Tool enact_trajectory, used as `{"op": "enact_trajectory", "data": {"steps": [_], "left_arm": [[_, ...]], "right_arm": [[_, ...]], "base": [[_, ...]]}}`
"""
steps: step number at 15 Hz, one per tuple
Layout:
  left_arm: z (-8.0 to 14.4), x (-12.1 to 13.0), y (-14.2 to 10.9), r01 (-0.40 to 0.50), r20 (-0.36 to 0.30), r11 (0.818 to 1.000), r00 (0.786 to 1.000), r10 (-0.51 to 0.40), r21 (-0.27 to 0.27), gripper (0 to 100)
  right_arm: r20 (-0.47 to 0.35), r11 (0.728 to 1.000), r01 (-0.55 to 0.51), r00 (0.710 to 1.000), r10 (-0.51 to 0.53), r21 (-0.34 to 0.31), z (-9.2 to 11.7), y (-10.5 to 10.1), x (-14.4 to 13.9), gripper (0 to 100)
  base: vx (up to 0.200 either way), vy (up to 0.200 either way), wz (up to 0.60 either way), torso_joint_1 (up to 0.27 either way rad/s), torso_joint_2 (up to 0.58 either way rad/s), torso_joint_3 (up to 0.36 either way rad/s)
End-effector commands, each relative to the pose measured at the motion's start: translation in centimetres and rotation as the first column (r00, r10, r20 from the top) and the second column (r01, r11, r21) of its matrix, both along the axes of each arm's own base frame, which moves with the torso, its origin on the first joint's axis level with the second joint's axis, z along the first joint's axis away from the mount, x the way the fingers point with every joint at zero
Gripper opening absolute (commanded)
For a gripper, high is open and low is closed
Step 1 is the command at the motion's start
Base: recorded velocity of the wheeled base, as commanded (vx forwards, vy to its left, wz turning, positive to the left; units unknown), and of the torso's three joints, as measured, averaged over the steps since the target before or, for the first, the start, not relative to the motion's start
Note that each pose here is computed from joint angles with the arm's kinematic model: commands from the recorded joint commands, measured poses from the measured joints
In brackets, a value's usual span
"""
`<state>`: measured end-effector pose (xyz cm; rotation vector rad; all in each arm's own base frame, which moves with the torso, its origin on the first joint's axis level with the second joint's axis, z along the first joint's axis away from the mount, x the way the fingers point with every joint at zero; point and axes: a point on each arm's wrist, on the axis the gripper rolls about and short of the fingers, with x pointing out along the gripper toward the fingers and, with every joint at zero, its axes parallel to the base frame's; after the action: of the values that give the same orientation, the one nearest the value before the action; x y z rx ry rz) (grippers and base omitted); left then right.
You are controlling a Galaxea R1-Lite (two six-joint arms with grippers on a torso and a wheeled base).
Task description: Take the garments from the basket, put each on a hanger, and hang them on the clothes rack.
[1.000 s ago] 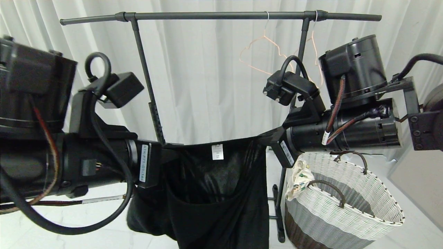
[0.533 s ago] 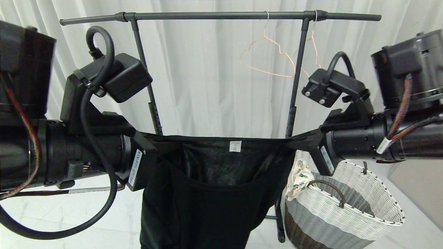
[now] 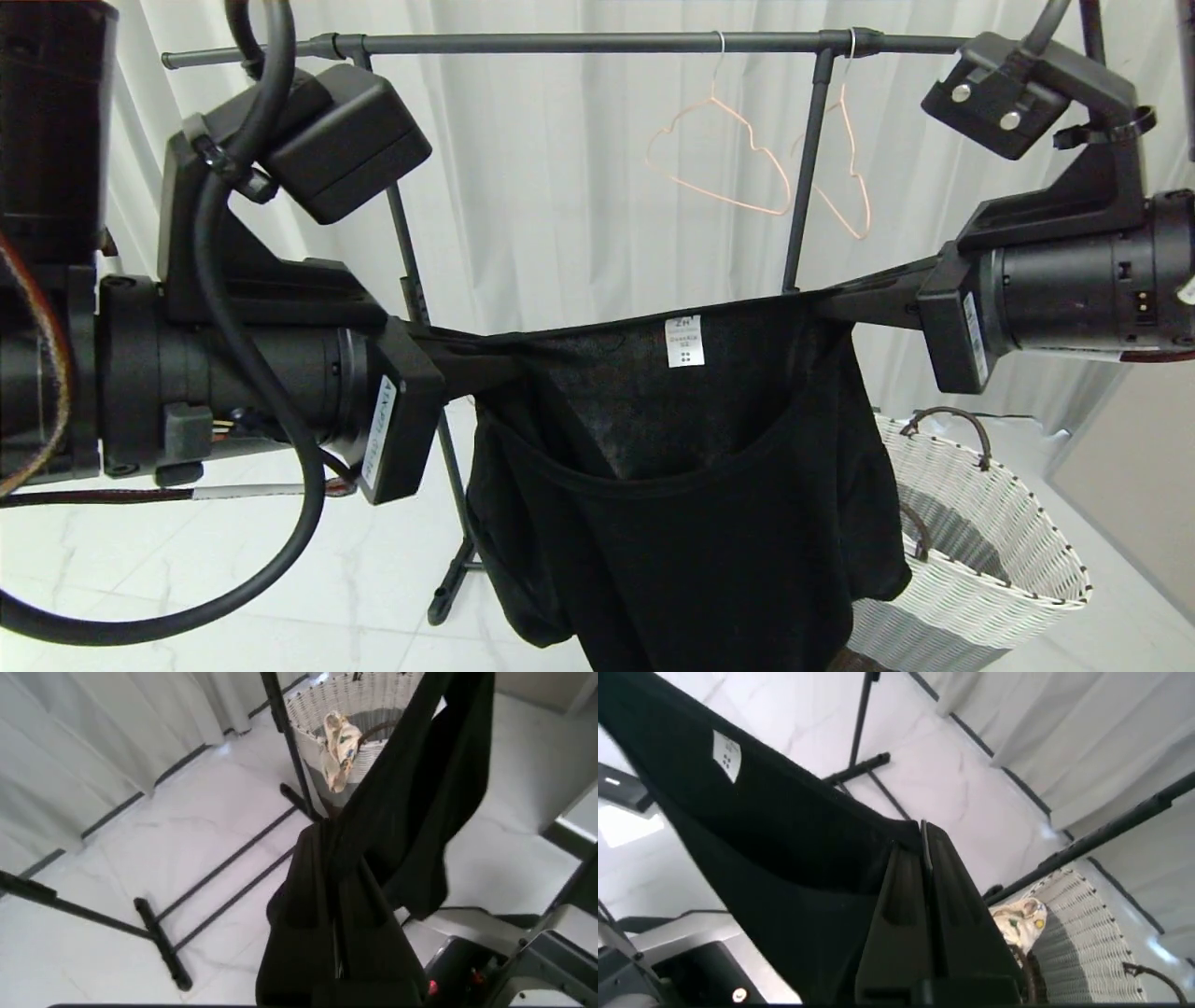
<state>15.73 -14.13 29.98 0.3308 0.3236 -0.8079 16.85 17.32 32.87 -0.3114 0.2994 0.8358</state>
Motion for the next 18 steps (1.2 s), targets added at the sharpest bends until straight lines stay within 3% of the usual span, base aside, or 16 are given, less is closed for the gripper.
{"op": "enact_trajectory", "data": {"steps": [1, 3, 5, 7, 9, 12, 15, 18], "left_arm": [[-0.1, 0.6, -0.5, 0.021, 0.037, 0.999, 0.999, -0.022, 0.029, 0], [0.1, 2.0, -1.6, 0.033, 0.115, 0.999, 0.993, -0.034, 0.017, 0], [1.1, 3.5, -3.2, 0.075, 0.18, 0.996, 0.981, -0.065, -0.049, 0], [2.1, 4.4, -4.1, 0.154, 0.203, 0.984, 0.97, -0.133, -0.087, 0], [2.3, 4.7, -4.5, 0.173, 0.207, 0.98, 0.967, -0.151, -0.095, 0], [2.3, 4.5, -4.5, 0.163, 0.175, 0.979, 0.975, -0.14, -0.126, 0], [2.9, 3.3, -4.4, 0.155, 0.116, 0.967, 0.984, -0.134, -0.203, 0], [3.5, 0.5, -3.8, 0.159, 0.002, 0.954, 0.986, -0.164, -0.254, 0]], "right_arm": [[-0.004, 1.0, -0.003, 1.0, 0.003, -0.005, 0.4, -0.9, -1.0, 0], [-0.02, 1.0, -0.007, 1.0, 0.007, 0.002, 1.2, -2.6, -2.8, 0], [-0.086, 0.997, -0.06, 0.994, 0.063, 0.042, 1.7, -3.4, -5.6, 0], [-0.148, 0.99, -0.134, 0.979, 0.14, 0.053, 1.5, -3.3, -7.8, 0], [-0.16, 0.982, -0.183, 0.969, 0.188, 0.047, 1.3, -2.6, -8.4, 0], [-0.164, 0.984, -0.173, 0.97, 0.177, 0.04, 1.2, -2.3, -8.1, 0], [-0.136, 0.998, -0.058, 0.989, 0.061, 0.025, 1.2, -2.6, -7.1, 0], [-0.102, 0.998, 0.02, 0.995, -0.013, 0.065, 1.4, -1.7, -4.8, 0]], "base": [[0.0, 0.0, 0.0, 0.0, 0.0, 0.0], [0.0, 0.0, 0.0, 0.0, 0.0, 0.0], [0.0, 0.0, 0.0, 0.0, 0.0, 0.0], [0.0, 0.0, 0.0, 0.0, 0.0, 0.0], [0.0, 0.0, 0.0, 0.0, 0.0, 0.0], [0.0, 0.0, 0.0, 0.0, 0.0, 0.0], [0.0, 0.0, 0.0, 0.0, 0.0, 0.0], [0.0, 0.0, 0.0, 0.0, 0.0, 0.0]]}}
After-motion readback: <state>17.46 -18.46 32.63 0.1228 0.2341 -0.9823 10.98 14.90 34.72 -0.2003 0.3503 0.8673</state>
